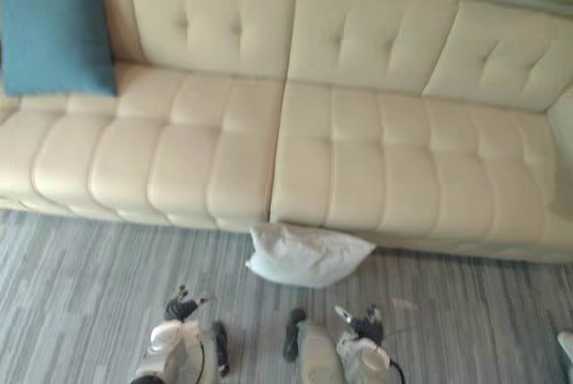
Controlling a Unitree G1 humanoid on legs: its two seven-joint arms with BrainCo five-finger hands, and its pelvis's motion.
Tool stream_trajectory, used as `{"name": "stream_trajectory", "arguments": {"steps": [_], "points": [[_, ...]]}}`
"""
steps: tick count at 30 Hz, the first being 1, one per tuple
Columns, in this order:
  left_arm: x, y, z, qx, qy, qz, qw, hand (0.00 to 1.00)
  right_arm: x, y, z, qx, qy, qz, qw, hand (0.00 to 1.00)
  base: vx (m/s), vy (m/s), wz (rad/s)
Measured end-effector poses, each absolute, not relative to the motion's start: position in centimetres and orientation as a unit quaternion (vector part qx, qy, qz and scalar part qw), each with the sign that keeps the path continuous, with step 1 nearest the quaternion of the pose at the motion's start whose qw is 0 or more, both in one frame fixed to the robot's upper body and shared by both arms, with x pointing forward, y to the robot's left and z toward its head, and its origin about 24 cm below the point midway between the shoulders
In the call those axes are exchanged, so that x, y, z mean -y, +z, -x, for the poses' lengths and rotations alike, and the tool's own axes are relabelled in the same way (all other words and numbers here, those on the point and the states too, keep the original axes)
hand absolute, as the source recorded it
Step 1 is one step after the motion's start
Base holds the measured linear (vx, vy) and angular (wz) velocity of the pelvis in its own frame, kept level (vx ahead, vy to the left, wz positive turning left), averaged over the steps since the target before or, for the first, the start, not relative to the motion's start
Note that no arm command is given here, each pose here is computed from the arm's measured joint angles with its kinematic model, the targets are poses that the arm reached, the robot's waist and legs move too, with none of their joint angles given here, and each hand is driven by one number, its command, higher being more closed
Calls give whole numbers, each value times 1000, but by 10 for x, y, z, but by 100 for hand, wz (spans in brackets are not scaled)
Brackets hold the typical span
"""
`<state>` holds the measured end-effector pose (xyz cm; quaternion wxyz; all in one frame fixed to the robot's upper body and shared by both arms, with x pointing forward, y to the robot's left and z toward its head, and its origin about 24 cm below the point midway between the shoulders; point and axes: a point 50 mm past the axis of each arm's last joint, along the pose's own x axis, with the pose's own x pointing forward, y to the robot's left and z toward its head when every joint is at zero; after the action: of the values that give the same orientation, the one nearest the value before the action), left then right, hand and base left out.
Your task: Pick up cushions and gather them together orderly.
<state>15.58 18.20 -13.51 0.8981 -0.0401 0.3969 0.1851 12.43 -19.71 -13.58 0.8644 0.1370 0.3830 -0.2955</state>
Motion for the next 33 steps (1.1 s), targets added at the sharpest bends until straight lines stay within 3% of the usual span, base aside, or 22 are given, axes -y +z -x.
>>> {"name": "stream_trajectory", "arguments": {"steps": [8,14,22,26,33], "points": [[-177,-144,-142,-429,167,30,887,0,202,-145,-108,-414,-308,-150,844,0,86,30,-24],[-179,-144,-141,-430,156,12,889,0,199,-145,-117,-420,-283,-132,852,0,-61,-6,-49],[-205,-143,-137,-437,140,-55,887,0,196,-154,-115,-463,-255,-105,843,0,9,-282,-9],[-191,-152,-124,-464,134,-39,875,0,220,-149,-119,-459,-252,-57,850,0,154,-286,-16],[-195,-135,-156,-406,141,-35,902,0,204,-146,-136,-446,-227,-64,863,0,229,-213,1]]}}
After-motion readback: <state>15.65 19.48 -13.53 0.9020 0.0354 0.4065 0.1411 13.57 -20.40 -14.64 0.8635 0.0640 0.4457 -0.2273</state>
